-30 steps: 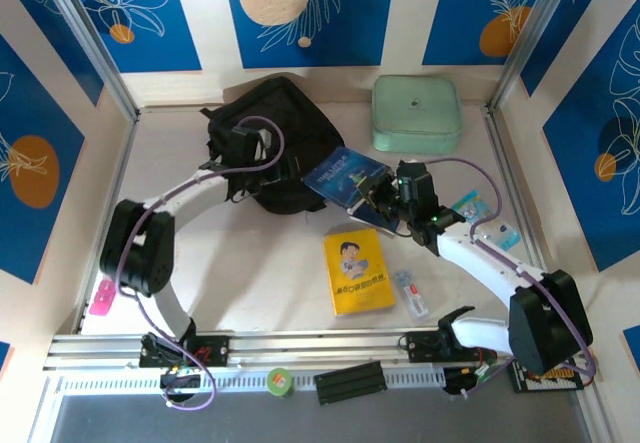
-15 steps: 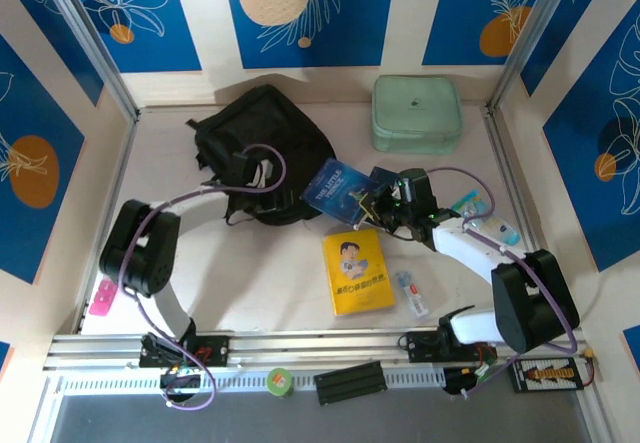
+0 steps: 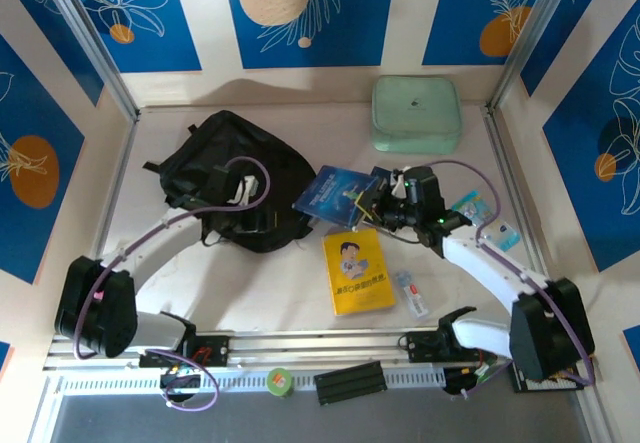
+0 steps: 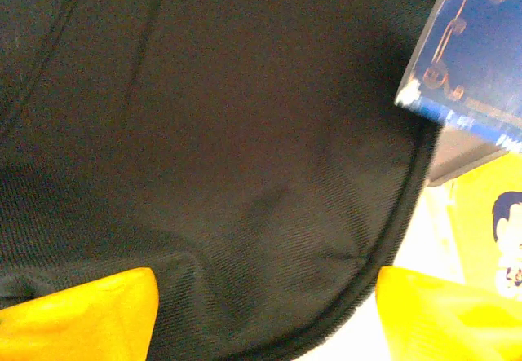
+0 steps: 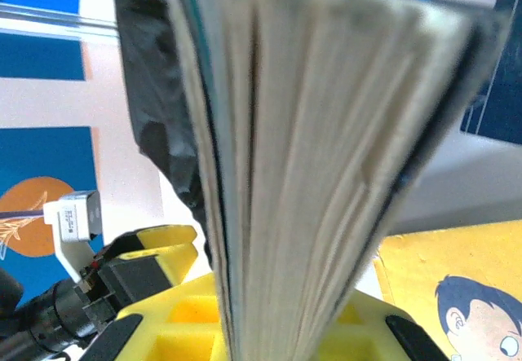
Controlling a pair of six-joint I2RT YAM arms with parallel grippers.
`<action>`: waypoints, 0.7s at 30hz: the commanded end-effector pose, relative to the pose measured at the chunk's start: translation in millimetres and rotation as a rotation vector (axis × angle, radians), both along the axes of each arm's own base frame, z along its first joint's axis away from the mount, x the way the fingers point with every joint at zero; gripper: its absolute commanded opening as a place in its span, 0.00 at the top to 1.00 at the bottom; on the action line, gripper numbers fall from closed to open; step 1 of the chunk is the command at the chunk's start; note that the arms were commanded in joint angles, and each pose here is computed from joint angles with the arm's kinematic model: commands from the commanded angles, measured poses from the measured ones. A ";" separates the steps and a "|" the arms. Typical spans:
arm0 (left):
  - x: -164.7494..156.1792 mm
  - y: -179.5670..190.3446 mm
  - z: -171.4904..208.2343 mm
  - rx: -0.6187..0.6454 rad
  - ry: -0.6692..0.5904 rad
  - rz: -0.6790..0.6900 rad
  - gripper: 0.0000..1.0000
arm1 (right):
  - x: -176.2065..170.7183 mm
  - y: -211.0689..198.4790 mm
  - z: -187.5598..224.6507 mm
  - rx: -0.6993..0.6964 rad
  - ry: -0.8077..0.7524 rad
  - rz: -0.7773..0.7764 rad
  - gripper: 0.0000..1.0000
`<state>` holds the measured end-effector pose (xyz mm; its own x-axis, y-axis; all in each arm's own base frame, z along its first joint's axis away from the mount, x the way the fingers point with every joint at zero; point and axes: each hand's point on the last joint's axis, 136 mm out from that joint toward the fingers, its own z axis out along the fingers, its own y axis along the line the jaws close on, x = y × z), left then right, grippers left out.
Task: Pack the student bag
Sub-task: Move the student bag to the top-center of the table, then open the student bag at the top-center of the table.
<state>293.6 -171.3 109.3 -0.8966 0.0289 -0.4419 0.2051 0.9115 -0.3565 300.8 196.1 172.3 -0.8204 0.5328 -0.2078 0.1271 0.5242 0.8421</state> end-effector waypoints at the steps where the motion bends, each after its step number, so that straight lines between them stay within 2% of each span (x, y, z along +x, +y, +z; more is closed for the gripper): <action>1: -5.1 -10.1 16.1 0.078 -0.059 -0.139 0.28 | 10.5 -23.1 37.2 -0.049 -0.124 -0.077 0.90; 7: -12.3 -31.9 11.5 0.175 -0.070 -0.362 0.29 | 5.4 -50.3 36.4 -0.066 -0.103 -0.132 0.91; 10: -11.7 -38.0 8.4 0.227 -0.075 -0.434 0.34 | 2.7 -55.2 31.5 -0.060 -0.085 -0.146 0.91; 21: -9.1 -65.9 -10.3 0.296 -0.043 -0.581 0.49 | 0.9 -59.9 18.7 -0.046 -0.050 -0.171 0.92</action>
